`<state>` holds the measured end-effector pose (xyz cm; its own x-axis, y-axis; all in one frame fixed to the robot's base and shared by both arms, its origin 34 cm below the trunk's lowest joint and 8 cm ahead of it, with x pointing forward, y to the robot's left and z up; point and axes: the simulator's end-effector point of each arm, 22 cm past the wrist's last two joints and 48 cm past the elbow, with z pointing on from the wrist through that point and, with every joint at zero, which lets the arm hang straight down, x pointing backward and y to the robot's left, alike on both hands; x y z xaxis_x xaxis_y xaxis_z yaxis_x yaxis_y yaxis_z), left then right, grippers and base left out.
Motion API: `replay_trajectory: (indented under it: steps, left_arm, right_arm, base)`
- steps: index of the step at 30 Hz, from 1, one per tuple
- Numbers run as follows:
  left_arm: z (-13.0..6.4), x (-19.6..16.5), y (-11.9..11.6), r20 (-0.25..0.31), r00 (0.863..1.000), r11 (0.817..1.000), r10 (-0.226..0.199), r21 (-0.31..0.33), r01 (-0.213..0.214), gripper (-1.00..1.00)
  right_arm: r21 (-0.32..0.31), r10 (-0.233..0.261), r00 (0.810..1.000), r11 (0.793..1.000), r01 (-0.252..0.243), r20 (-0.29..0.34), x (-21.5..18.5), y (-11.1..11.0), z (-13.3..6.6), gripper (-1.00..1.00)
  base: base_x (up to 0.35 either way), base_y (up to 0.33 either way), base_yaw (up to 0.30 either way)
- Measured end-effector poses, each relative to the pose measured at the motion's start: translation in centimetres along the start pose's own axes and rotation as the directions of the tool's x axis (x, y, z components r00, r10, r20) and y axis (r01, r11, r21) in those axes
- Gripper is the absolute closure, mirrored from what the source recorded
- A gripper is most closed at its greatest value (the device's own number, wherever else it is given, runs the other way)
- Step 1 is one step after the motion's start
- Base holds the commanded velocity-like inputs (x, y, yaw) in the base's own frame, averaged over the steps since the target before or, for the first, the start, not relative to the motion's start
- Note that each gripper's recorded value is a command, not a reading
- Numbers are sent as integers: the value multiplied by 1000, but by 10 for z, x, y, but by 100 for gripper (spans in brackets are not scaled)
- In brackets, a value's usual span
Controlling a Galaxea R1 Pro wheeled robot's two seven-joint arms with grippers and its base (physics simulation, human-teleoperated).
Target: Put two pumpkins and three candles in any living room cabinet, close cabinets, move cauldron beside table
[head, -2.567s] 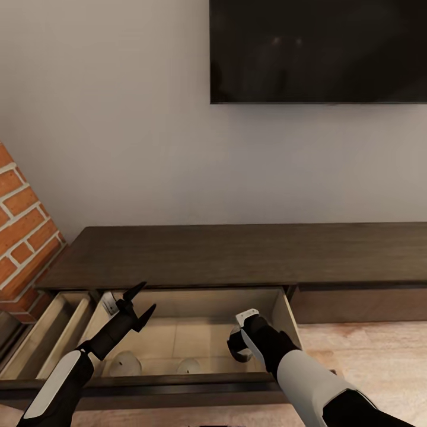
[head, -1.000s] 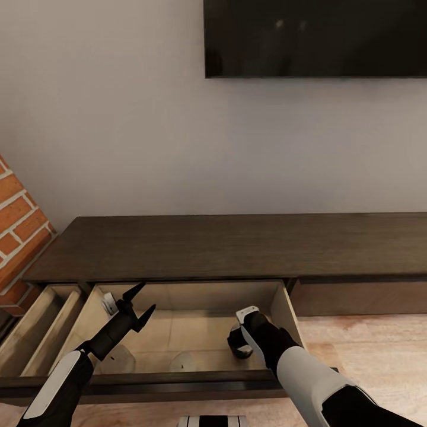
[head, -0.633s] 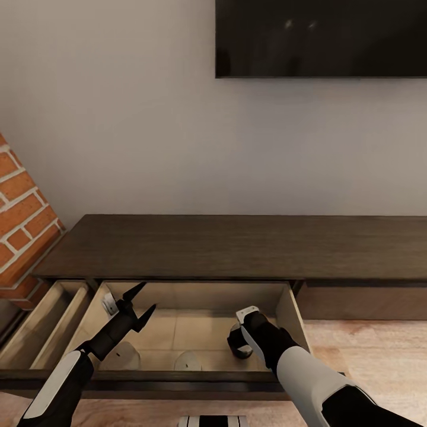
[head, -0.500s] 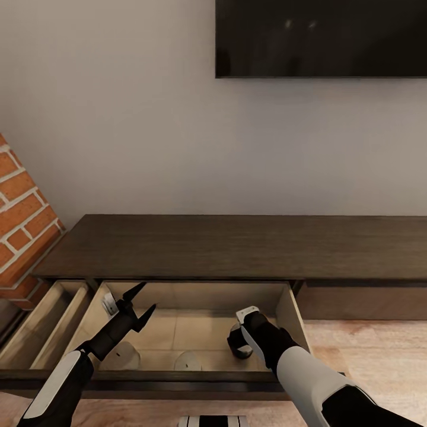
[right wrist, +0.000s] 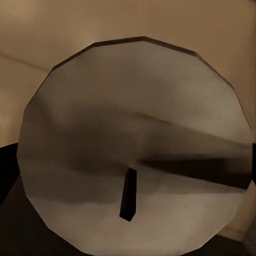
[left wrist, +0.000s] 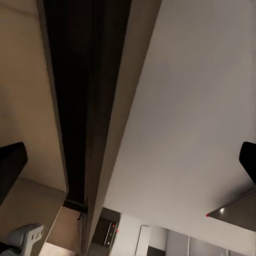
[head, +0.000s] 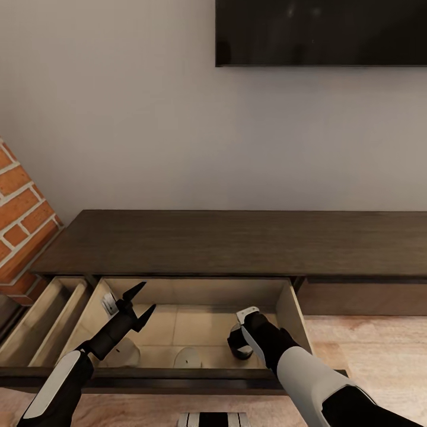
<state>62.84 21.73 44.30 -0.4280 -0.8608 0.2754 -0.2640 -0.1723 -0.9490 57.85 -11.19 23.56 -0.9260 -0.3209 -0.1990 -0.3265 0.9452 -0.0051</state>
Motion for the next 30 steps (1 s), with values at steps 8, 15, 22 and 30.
replay_trajectory:
  steps: [8, 15, 22, 30]
  left_arm:
    - [0, -2, 9, 3, 1000, 1000, -8, -14, 8, -100]
    - [1, -3, 14, 4, 1000, 1000, -12, -21, 12, -100]
    - [1, -5, 21, 7, 1000, 999, -18, -32, 19, -100]
    - [1, -5, 21, 7, 1000, 999, -19, -32, 19, -100]
  right_arm:
    - [-6, 0, 1000, 1000, 0, -15, 5, 2, 7, 100]
    - [-8, 0, 1000, 1000, 0, -22, 8, 2, 11, 100]
    - [-12, 2, 999, 1000, -2, -33, 13, 3, 17, 100]
    - [-12, -1, 999, 1000, 0, -33, 13, 4, 16, 100]
  base:
    - [0, 0, 0]
    - [0, 0, 0]
    - [0, 0, 0]
    - [0, 0, 0]
